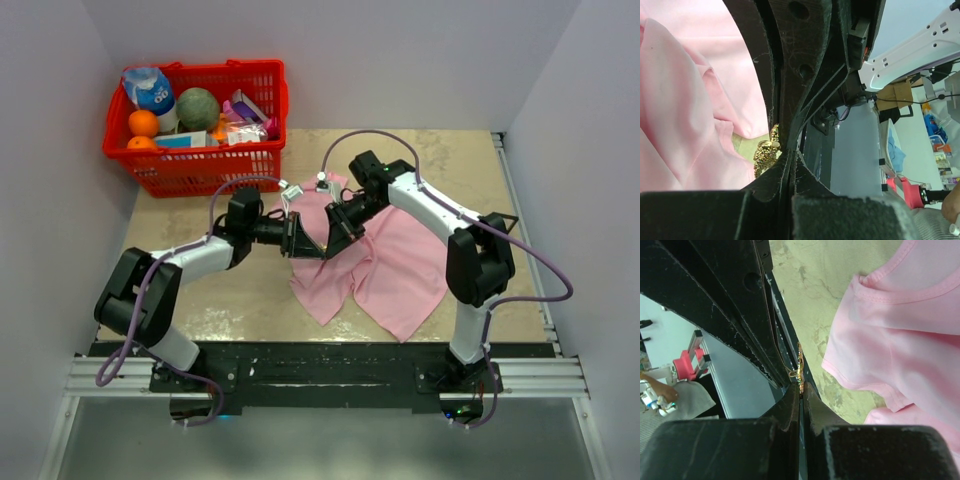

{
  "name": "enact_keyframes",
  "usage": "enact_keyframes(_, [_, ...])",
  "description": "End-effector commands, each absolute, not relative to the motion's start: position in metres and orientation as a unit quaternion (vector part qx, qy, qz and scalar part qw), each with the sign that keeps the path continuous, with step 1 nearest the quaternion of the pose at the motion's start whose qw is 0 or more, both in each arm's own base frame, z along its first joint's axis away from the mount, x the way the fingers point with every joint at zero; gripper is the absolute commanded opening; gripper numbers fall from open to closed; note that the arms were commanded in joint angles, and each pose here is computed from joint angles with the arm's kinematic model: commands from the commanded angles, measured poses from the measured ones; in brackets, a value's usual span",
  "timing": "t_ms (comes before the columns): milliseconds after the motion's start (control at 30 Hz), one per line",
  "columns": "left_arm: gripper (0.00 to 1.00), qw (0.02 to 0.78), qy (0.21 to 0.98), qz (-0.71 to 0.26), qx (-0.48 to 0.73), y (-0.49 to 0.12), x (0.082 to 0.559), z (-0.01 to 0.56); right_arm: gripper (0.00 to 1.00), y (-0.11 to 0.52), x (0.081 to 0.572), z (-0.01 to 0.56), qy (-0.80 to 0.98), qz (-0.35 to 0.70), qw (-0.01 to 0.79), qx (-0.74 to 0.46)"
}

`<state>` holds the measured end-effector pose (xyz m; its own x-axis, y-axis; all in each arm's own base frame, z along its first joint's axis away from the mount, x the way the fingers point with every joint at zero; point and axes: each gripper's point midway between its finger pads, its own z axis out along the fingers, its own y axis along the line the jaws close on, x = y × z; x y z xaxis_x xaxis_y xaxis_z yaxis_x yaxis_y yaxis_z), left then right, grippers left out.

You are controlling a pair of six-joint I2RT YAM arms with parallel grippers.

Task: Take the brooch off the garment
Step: Close the brooch.

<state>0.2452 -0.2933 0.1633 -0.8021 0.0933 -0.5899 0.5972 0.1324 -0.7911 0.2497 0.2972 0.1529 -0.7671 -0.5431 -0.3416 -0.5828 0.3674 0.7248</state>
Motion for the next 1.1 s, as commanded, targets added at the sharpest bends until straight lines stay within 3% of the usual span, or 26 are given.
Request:
enact_keyframes(0, [0.00,0.226,0.722,-0.607,0.243,-0.285,0.248,0.168,0.00,0.306,0.252,0.188,0.799,0.472,0.063,-0.366])
enact_keyframes(500, [0.00,0.222,0.725,-0.612,0.225,-0.275,0.248,0.163,0.00,0.303,0.248,0.182,0.801,0.468,0.057,-0.368])
enact_keyframes(833, [0.00,0.219,0.781,-0.551,0.198,-0.254,0.243,0.134,0.00,0.285,0.243,0.118,0.812,0.481,-0.040,-0.327])
enact_keyframes(1067, [0.00,0.200,0.795,-0.546,0.172,-0.249,0.233,0.117,0.00,0.280,0.215,0.060,0.801,0.514,-0.151,-0.267])
